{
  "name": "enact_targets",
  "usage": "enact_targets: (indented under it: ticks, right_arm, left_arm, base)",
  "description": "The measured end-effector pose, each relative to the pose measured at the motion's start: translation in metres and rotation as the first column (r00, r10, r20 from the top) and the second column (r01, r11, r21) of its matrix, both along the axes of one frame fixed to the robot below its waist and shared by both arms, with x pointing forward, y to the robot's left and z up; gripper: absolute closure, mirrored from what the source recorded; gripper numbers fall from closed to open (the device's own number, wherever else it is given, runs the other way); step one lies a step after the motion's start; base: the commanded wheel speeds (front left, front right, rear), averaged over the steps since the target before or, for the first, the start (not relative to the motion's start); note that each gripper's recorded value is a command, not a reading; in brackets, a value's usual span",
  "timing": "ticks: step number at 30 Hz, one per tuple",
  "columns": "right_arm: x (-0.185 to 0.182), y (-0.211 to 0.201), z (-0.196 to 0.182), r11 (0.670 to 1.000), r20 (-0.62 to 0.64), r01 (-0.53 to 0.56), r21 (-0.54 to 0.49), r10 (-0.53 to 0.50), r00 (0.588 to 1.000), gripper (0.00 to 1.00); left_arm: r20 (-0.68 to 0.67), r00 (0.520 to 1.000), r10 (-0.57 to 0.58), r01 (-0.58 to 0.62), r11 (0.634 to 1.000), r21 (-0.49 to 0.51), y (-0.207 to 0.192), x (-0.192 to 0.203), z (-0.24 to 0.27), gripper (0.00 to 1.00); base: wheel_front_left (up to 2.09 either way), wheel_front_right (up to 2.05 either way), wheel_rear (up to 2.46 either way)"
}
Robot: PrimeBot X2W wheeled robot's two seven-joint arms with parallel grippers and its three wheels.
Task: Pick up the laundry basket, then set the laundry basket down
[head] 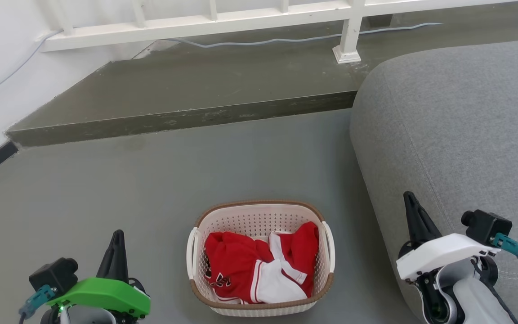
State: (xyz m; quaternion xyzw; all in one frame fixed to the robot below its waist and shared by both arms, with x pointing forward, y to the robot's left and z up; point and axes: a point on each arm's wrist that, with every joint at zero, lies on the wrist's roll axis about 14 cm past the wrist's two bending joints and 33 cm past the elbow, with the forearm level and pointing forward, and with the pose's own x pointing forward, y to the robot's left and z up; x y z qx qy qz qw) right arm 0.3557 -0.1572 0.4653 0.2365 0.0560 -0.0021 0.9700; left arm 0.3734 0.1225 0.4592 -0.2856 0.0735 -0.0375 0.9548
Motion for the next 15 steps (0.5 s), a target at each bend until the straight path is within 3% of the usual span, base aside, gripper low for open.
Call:
enact_targets:
  ticks: [15]
  right_arm:
    - [0.003,-0.009,-0.002,0.985,-0.039,0.043,0.169,-0.037,0.999,1.00]
  left_arm:
    - [-0.054,0.998,0.041,-0.048,0.988,-0.146,0.012,-0.001,-0.004,1.00]
  base:
    - [0.00,0.00,0.00]
